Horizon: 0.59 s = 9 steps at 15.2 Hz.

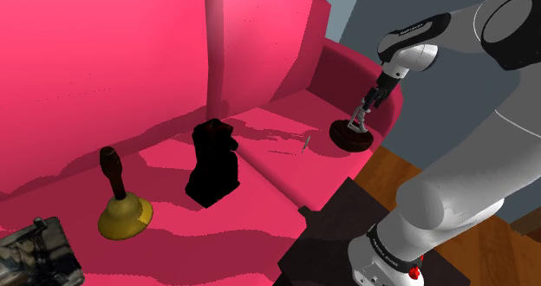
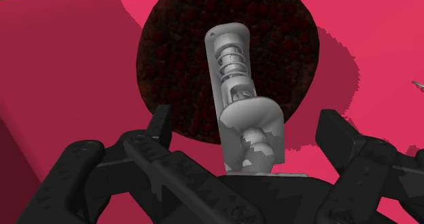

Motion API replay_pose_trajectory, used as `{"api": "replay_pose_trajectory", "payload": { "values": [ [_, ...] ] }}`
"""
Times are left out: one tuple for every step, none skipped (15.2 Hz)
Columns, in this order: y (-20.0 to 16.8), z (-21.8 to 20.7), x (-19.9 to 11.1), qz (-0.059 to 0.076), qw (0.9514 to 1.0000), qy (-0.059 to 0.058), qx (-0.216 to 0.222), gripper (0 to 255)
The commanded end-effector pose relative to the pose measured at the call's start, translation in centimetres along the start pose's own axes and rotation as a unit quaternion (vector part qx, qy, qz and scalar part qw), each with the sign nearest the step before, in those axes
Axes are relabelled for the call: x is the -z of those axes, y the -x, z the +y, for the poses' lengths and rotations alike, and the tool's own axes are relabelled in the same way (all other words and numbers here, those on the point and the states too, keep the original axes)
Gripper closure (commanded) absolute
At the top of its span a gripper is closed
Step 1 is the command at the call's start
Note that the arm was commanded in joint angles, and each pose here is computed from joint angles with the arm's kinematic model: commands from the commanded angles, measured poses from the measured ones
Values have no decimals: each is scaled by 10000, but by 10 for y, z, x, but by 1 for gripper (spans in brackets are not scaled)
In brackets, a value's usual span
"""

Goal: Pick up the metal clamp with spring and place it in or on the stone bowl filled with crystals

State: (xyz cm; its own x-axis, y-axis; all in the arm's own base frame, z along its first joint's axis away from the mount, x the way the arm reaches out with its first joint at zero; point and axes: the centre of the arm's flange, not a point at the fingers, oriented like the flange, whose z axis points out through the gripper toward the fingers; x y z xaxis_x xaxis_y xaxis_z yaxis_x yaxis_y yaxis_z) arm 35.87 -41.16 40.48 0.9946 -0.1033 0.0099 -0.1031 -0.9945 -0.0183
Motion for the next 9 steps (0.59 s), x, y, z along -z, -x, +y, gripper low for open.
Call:
{"api": "replay_pose_trajectory", "payload": {
  "values": [
    [0, 0, 24, -3, 10000, -3, -1, 0],
    [0, 0, 34, -3, 10000, -3, -1, 0],
    [0, 0, 34, -3, 10000, -3, -1, 0],
    [0, 0, 34, -3, 10000, -2, -1, 0],
    [0, 0, 34, -3, 10000, -3, -1, 0],
    [0, 0, 34, -3, 10000, -3, -1, 0],
    [0, 0, 34, -3, 10000, -3, -1, 0],
    [0, 0, 34, -3, 10000, -3, -1, 0],
    [0, 0, 34, -3, 10000, -3, -1, 0]
  ]
}}
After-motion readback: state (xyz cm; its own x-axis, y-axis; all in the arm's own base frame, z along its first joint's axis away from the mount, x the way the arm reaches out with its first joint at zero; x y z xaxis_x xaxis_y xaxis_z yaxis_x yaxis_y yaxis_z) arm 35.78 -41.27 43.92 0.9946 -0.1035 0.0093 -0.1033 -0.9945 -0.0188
